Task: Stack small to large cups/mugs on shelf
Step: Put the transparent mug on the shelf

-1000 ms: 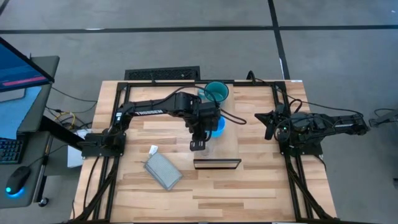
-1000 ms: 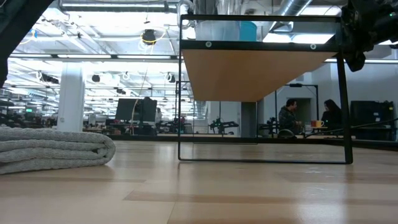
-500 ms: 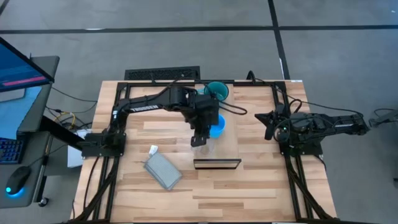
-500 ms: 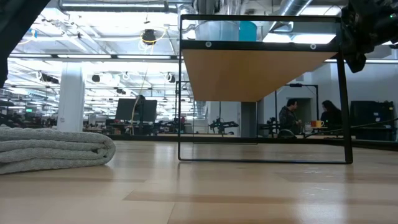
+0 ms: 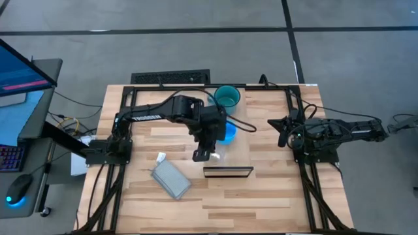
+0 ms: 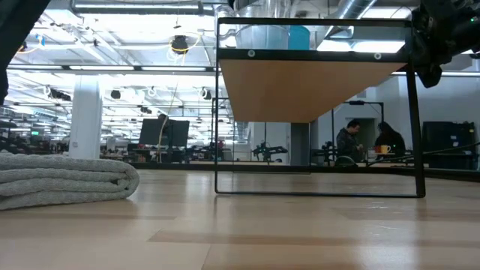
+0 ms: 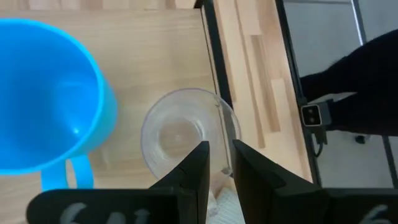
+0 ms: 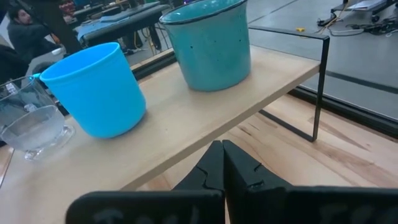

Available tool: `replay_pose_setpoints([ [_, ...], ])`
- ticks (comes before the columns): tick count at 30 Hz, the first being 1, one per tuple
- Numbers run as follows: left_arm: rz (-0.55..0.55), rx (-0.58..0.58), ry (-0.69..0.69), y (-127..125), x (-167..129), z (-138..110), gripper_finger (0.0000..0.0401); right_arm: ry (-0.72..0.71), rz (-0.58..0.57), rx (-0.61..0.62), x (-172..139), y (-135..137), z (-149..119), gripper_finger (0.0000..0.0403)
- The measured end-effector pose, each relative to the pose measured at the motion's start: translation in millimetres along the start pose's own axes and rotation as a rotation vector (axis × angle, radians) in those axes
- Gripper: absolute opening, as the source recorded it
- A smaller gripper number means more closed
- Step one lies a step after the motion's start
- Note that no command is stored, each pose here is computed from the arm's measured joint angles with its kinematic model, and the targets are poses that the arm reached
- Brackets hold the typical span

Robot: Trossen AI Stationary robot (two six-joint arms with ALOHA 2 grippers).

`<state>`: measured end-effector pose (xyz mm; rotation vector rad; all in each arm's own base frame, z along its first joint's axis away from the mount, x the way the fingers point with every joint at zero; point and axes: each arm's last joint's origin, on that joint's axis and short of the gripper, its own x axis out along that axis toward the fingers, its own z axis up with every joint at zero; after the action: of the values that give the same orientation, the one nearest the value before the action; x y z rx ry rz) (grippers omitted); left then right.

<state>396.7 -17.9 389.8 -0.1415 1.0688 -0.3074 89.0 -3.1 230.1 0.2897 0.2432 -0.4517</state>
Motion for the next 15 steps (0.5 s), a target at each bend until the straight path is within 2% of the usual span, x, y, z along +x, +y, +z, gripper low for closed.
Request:
replay_pose_setpoints([
  [5,0.059,0.006,-0.066,-3.4,-16.3,0.1,0.0057,0.002,-0.001,-0.001,0.0,0.0,-0.1,0.0016],
  [12,0.268,-0.013,-0.184,-19.4,-58.7,-9.1,0.0057,0.002,0.0,-0.001,0.0,0.0,-0.2,0.0014],
  [15,0.347,-0.034,-0.21,-28.5,-67.6,-14.3,0.0057,0.002,-0.001,-0.001,0.0,-0.1,-0.2,0.0016],
])
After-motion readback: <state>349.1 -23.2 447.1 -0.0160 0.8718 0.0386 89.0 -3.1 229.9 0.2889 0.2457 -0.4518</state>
